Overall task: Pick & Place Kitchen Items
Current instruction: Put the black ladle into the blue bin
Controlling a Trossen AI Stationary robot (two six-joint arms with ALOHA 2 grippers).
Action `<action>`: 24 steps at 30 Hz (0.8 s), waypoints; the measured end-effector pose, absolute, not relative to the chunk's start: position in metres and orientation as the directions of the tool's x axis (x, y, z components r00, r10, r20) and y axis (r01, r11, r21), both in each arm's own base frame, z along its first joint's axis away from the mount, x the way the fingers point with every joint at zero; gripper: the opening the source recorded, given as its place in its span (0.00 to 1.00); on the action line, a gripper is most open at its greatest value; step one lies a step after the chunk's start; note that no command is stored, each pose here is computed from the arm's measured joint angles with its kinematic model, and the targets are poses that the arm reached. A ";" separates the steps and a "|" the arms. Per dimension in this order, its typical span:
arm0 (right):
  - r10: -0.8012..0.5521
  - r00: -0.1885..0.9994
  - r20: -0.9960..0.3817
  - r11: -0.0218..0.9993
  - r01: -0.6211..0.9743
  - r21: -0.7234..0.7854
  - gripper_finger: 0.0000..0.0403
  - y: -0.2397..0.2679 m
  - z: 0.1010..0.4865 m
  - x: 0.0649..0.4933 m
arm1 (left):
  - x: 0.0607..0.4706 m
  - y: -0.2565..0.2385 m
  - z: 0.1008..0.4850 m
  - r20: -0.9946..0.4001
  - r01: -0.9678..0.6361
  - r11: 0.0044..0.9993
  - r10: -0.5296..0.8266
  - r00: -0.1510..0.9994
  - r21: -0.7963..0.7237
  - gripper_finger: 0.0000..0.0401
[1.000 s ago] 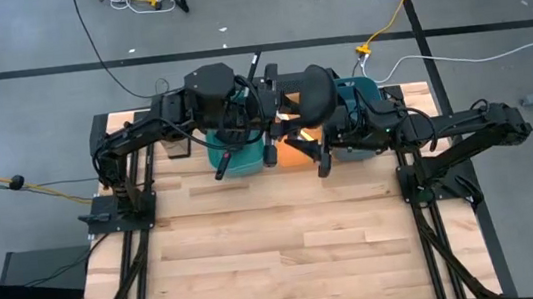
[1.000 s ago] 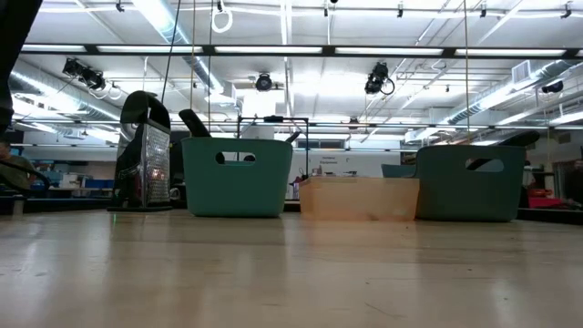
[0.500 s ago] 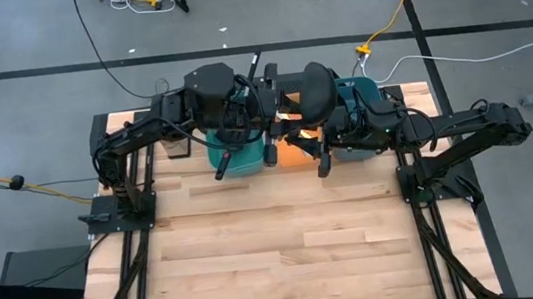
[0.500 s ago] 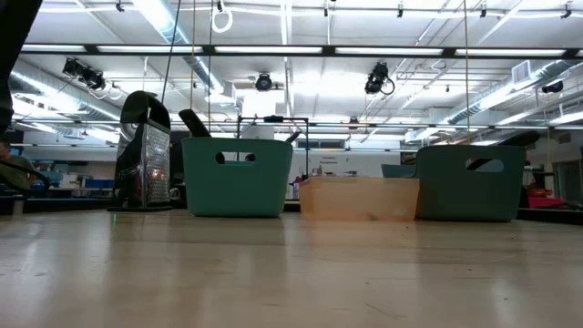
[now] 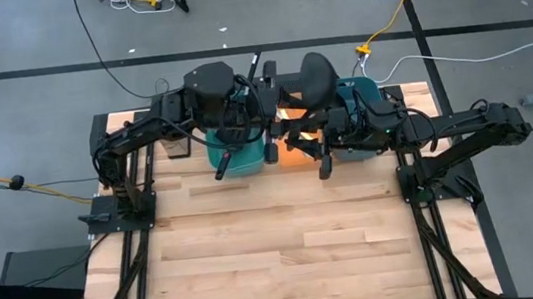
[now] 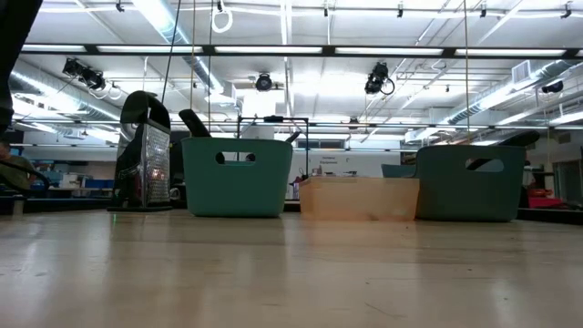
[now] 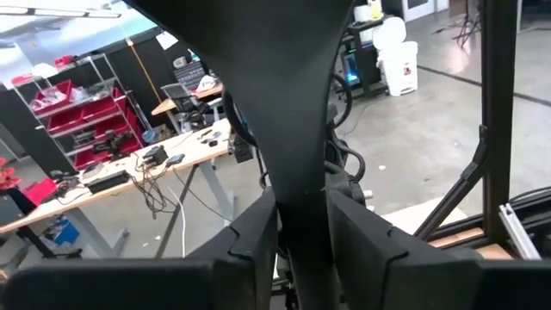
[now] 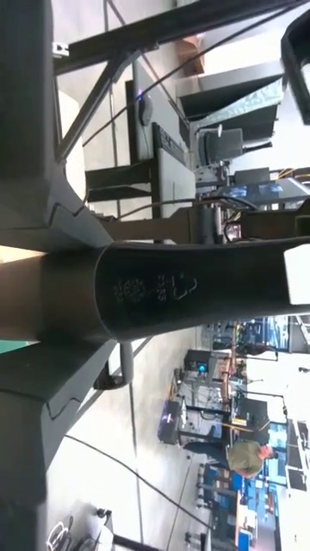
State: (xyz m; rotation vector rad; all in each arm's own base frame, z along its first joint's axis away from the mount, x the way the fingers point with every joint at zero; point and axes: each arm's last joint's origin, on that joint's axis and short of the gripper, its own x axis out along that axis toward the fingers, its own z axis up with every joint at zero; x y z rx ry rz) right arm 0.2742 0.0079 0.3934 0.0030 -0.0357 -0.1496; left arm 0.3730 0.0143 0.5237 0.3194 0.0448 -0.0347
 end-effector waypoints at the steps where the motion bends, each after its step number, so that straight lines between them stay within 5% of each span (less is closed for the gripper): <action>1: -0.143 0.989 0.037 0.990 0.143 0.006 0.35 0.008 0.394 0.274 | 0.373 0.014 0.524 -0.050 0.042 0.948 -0.028 0.998 0.316 0.27; 24: -0.141 0.989 0.037 0.990 0.141 -0.004 0.35 0.008 0.394 0.274 | 0.364 0.015 0.525 -0.095 0.047 0.973 -0.026 0.995 0.226 0.40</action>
